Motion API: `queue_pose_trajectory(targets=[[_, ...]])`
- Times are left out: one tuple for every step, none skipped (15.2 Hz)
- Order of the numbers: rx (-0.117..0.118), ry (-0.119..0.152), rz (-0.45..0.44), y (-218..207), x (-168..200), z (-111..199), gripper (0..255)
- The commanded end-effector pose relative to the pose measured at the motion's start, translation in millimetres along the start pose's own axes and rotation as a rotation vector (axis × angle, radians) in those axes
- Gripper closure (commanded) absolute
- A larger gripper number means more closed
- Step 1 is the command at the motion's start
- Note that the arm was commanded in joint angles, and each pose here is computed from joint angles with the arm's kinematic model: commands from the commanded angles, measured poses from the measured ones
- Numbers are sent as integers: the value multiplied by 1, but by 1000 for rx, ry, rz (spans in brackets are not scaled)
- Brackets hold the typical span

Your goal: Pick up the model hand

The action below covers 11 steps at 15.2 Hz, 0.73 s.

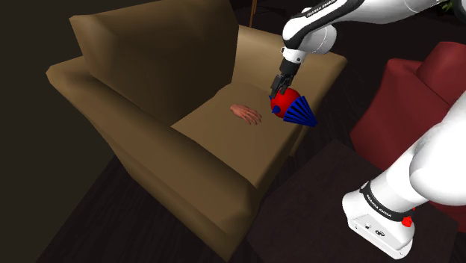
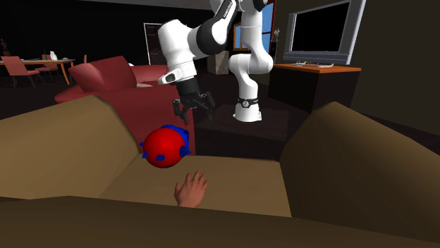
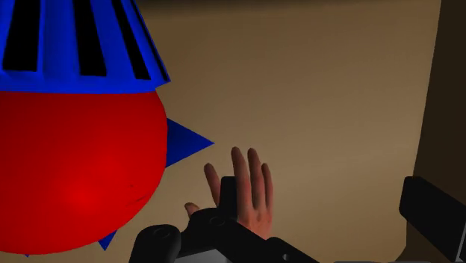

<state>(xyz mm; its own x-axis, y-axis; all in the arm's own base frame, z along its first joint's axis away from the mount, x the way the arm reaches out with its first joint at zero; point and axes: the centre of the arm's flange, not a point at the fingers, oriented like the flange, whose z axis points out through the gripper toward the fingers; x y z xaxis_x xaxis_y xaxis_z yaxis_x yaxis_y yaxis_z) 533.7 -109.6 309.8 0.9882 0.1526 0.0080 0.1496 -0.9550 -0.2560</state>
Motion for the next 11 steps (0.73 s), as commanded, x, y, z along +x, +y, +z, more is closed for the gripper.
queue_pose_trajectory(targets=[[21,-6,-26,11,19,19,0],[31,-8,-38,16,27,29,0],[41,-11,-49,21,36,39,0],[51,-14,-61,26,45,48,0],[62,-17,-73,30,54,58,0],[72,-20,-84,34,63,68,0],[82,-23,-96,38,71,79,0],[92,-26,-108,42,80,89,0],[102,-29,-119,46,89,99,0],[112,-31,-131,49,98,109,0],[122,-34,-143,52,107,119,0]])
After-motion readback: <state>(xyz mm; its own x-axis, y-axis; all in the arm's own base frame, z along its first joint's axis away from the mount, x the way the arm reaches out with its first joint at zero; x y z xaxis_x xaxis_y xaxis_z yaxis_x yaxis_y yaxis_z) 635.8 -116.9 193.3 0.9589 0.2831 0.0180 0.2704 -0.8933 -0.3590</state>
